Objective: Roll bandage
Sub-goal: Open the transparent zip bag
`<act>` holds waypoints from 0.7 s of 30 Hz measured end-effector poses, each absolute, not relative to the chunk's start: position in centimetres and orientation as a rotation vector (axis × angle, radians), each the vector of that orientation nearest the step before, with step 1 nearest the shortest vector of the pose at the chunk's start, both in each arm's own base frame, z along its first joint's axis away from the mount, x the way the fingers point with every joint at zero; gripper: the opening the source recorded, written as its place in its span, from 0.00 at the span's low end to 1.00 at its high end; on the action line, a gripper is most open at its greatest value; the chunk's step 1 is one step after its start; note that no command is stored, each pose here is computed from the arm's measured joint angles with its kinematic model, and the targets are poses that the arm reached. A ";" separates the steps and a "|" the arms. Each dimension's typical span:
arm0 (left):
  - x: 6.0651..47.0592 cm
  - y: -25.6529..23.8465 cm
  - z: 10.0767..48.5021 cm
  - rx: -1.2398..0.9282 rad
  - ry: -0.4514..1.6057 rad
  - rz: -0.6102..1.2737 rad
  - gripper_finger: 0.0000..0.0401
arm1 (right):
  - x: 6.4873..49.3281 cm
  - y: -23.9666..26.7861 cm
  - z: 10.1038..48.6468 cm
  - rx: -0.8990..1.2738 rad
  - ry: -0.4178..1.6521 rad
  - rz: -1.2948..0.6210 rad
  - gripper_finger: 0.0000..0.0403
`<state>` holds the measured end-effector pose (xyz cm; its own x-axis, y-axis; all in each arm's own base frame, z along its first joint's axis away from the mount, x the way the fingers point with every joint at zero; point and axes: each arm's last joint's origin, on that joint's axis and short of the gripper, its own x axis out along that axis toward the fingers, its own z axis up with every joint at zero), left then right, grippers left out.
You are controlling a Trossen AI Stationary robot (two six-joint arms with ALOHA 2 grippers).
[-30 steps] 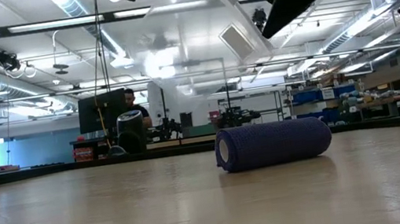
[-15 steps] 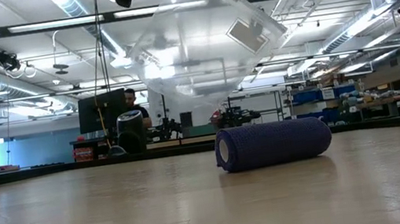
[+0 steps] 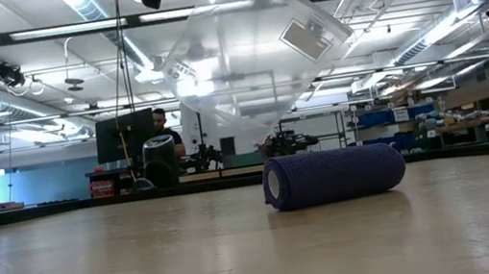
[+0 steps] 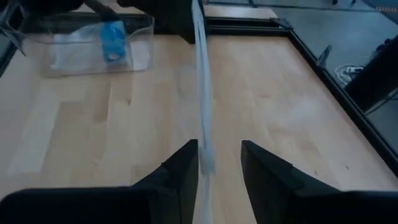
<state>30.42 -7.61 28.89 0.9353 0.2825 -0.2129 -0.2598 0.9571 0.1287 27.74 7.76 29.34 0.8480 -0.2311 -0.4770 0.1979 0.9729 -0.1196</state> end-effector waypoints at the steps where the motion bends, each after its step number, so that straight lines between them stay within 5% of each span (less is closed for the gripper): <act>1: 30.4 -7.6 28.9 0.099 0.232 0.277 0.00 | 27.8 7.7 29.3 -0.070 0.515 -0.225 0.29; 11: 30.5 -7.6 29.0 0.099 0.220 0.276 0.00 | 28.2 7.8 28.6 -0.091 0.541 -0.213 0.05; 21: 30.5 -7.6 28.9 0.128 0.229 0.289 0.00 | 27.8 8.3 28.5 -0.092 0.564 -0.214 0.05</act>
